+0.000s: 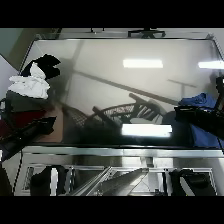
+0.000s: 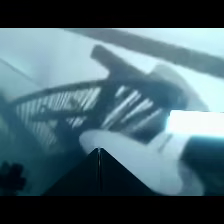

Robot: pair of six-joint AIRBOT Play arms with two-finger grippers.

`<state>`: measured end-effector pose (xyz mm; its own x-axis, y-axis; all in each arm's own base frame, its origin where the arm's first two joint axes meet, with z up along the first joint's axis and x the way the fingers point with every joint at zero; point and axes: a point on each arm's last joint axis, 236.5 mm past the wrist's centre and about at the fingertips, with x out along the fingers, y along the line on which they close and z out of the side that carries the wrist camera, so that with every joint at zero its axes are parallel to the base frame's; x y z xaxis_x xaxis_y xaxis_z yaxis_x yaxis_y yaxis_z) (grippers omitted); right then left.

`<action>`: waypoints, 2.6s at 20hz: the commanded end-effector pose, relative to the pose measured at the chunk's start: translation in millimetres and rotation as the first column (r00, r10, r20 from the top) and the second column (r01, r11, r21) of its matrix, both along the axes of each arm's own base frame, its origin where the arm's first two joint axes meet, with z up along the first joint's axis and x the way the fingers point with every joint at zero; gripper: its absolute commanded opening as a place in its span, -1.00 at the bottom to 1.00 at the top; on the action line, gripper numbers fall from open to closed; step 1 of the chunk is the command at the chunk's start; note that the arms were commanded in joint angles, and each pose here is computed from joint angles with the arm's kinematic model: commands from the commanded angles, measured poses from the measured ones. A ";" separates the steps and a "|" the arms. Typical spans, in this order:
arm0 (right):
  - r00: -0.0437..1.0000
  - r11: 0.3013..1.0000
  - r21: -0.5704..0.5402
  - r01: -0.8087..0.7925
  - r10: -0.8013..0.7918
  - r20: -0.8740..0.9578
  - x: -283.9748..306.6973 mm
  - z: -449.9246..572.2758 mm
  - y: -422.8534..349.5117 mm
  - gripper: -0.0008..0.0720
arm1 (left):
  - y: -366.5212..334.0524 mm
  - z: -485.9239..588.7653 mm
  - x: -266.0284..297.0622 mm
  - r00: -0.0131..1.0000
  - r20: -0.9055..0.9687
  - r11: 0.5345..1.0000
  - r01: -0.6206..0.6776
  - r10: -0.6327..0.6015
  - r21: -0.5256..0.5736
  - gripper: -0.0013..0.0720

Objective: Fold the shirts.

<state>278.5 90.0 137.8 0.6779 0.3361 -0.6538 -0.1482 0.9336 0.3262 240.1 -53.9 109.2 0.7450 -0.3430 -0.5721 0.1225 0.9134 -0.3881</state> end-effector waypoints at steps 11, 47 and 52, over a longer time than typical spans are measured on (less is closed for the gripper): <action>1.000 1.000 -0.001 0.001 -0.001 0.000 -0.2 -0.1 -0.3 -0.93 | 116.2 32.6 108.5 0.980 0.063 0.934 -0.197 0.187 0.299 0.98; 1.000 1.000 0.013 -0.003 0.003 -0.002 -0.8 0.8 2.6 -0.93 | 189.6 -161.2 434.1 0.999 -0.033 0.731 0.007 0.021 0.682 -0.90; 1.000 1.000 0.020 -0.005 0.005 -0.002 -0.9 1.4 3.8 -0.93 | 194.7 -90.7 458.0 0.974 0.206 0.800 -0.194 0.089 0.568 0.95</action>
